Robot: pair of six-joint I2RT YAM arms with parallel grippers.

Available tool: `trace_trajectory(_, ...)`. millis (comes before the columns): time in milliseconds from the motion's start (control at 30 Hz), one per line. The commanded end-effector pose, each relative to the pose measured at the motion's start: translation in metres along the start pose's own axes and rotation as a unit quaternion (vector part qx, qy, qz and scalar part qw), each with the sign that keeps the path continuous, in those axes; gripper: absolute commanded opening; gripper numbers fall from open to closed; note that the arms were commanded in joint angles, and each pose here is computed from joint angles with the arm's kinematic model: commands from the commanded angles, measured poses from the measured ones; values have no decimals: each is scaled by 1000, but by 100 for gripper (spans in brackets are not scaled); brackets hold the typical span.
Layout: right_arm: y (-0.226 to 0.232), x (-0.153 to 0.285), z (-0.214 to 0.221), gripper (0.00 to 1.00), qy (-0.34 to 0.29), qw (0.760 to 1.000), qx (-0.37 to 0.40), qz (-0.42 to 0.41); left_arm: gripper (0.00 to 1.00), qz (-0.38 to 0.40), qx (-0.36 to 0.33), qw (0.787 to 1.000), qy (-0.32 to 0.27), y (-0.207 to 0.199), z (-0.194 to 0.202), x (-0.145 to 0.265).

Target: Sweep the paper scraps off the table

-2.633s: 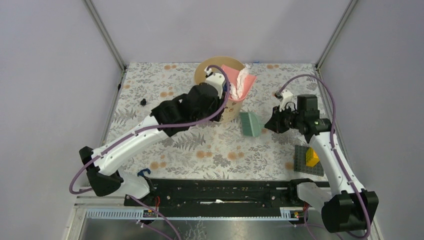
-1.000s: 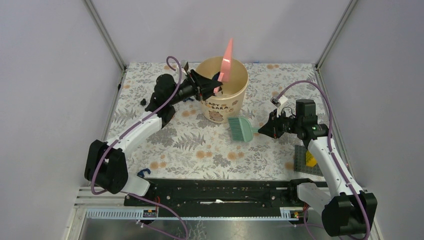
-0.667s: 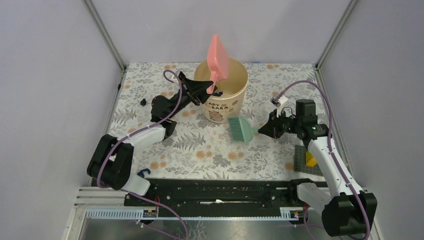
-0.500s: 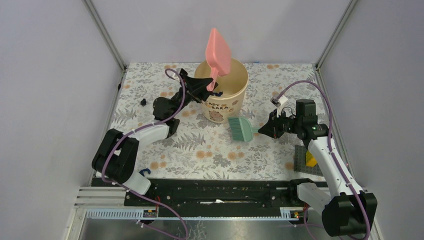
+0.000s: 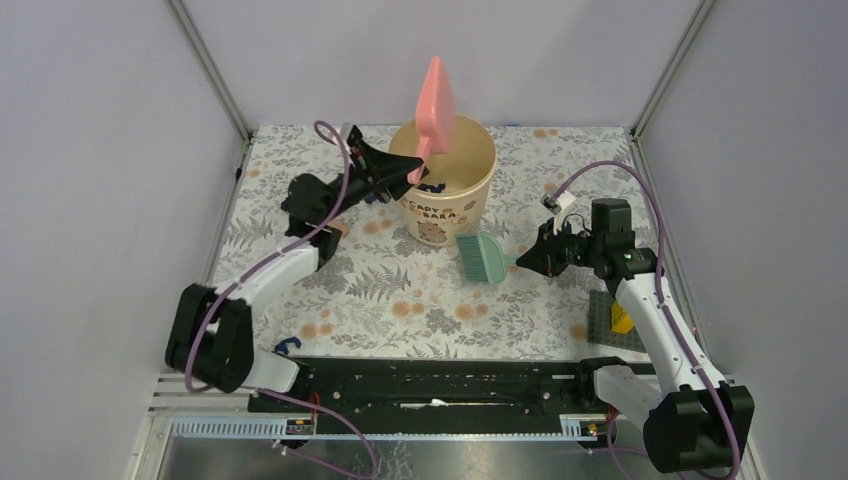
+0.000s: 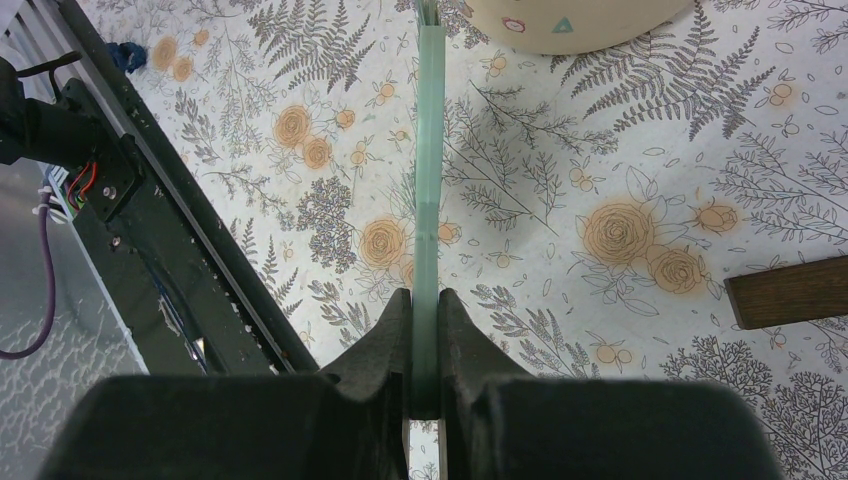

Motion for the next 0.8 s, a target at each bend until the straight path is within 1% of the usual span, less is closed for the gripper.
trace_trajectory(0,1,1,-1,0,-5,1000,11,-3,0,-84,-170,982,16,-33,5,5)
trace_trajectory(33,1,1,-1,0,-4,1000,11,-4,0,-106,-207,973,12,-43,4,4)
trace_trajectory(67,1,1,-1,0,-4,1000,11,-4,0,-133,-255,958,2,-48,2,6)
trace_trajectory(100,1,1,-1,0,-3,1000,10,-4,0,-155,-267,951,-1,-54,2,8)
trace_trajectory(133,1,0,-1,0,-4,1000,10,-5,0,-176,-293,940,-9,-58,1,12)
trace_trajectory(167,1,0,-1,0,-4,1000,10,-5,0,-204,-325,923,-23,-60,-2,18)
trace_trajectory(233,1,0,-1,0,-4,1000,10,-6,0,-263,-358,895,-47,-61,-7,32)
trace_trajectory(400,1,0,-1,0,-3,1000,9,-7,0,-390,-383,835,-63,-34,-9,76)
trace_trajectory(500,2,-1,1,0,0,1000,5,-12,0,-456,-397,793,-75,-17,-11,105)
trace_trajectory(600,9,-1,-1,0,-2,1000,6,-27,0,-503,-417,751,-97,-9,-14,131)
trace_trajectory(667,17,-3,-3,0,4,999,25,-27,0,-532,-428,721,-117,-3,-16,149)
trace_trajectory(767,33,-15,0,0,37,995,86,-18,0,-569,-440,680,-139,7,-18,173)
Point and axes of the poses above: each gripper's point midway between its finger pads, its own x axis back along the fingers, its own y axis along the line the jaws close on, z = x × y, the point moved 5 cm from there along x, back along the fingers, and after that the axes turned 6 degrees about -x, right-handed, at the moved point
